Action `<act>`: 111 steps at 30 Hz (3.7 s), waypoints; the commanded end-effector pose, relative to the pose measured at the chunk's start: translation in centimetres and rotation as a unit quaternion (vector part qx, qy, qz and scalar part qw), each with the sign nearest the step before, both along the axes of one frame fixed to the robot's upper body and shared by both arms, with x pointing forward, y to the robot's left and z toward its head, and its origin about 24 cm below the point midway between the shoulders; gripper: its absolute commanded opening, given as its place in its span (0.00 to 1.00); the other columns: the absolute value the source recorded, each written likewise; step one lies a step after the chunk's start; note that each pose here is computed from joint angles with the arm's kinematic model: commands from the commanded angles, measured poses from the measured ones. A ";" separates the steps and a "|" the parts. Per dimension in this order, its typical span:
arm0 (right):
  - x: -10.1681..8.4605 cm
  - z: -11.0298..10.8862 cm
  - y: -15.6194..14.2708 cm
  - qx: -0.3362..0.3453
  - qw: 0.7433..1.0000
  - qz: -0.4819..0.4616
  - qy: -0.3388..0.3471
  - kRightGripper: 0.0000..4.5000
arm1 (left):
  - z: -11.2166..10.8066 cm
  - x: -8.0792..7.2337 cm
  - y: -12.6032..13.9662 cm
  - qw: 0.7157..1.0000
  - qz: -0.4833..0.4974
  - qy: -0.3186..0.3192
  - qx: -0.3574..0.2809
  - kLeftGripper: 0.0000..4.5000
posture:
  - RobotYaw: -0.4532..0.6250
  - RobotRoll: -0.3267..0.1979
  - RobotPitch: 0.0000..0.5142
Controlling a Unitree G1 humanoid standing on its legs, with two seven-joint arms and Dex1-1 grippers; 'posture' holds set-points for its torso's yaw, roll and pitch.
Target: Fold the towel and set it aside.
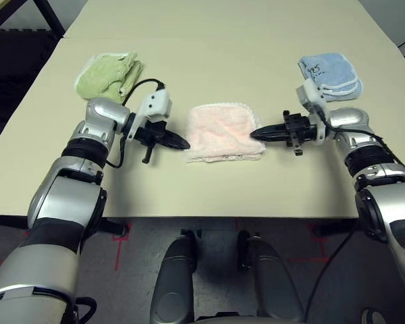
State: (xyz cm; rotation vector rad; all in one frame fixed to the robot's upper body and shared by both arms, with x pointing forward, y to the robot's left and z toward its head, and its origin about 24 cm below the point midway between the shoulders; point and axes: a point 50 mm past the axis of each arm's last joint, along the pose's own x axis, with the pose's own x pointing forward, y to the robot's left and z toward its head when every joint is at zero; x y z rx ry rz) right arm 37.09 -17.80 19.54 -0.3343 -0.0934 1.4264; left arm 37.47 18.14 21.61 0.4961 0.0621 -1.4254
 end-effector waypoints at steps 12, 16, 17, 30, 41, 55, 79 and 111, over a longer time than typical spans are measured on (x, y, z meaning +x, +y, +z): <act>1.7 -0.3 4.2 0.026 0.996 -0.086 -0.006 0.00 | 1.4 -0.5 -4.6 0.995 -0.039 0.038 -0.079 0.00 | 0.40 0.62 0.44; 1.7 -1.2 4.7 0.007 0.996 -0.085 0.000 0.00 | -0.7 0.2 -4.6 0.997 0.011 0.039 -0.072 0.00 | 0.41 0.62 0.45; 1.6 -1.4 4.8 0.000 0.996 -0.085 0.002 0.00 | -1.1 0.3 -4.6 0.997 0.022 0.037 -0.070 0.00 | 0.41 0.62 0.46; 1.4 -4.7 3.7 -0.098 0.988 -0.119 0.020 0.00 | -4.8 1.2 -2.2 0.992 0.118 0.042 0.011 0.00 | 0.40 0.62 0.47; 1.8 -5.3 2.1 -0.136 0.973 -0.183 -0.029 0.00 | -4.4 1.1 -2.0 0.994 0.107 0.037 -0.008 0.00 | 0.39 0.62 0.47; -0.4 2.8 -1.9 0.076 0.993 -0.014 0.092 0.00 | 1.5 -2.9 0.5 0.998 -0.032 0.006 -0.050 0.00 | 0.39 0.62 0.43; -3.9 -0.9 -6.4 0.079 0.934 -0.101 0.332 0.39 | -1.4 -6.2 2.6 0.999 -0.022 -0.044 -0.004 0.46 | 0.37 0.62 0.40; -5.6 -2.7 -6.2 0.131 0.844 -0.175 0.489 0.99 | -1.8 -7.9 2.6 0.999 -0.018 -0.049 -0.012 1.00 | 0.39 0.62 0.35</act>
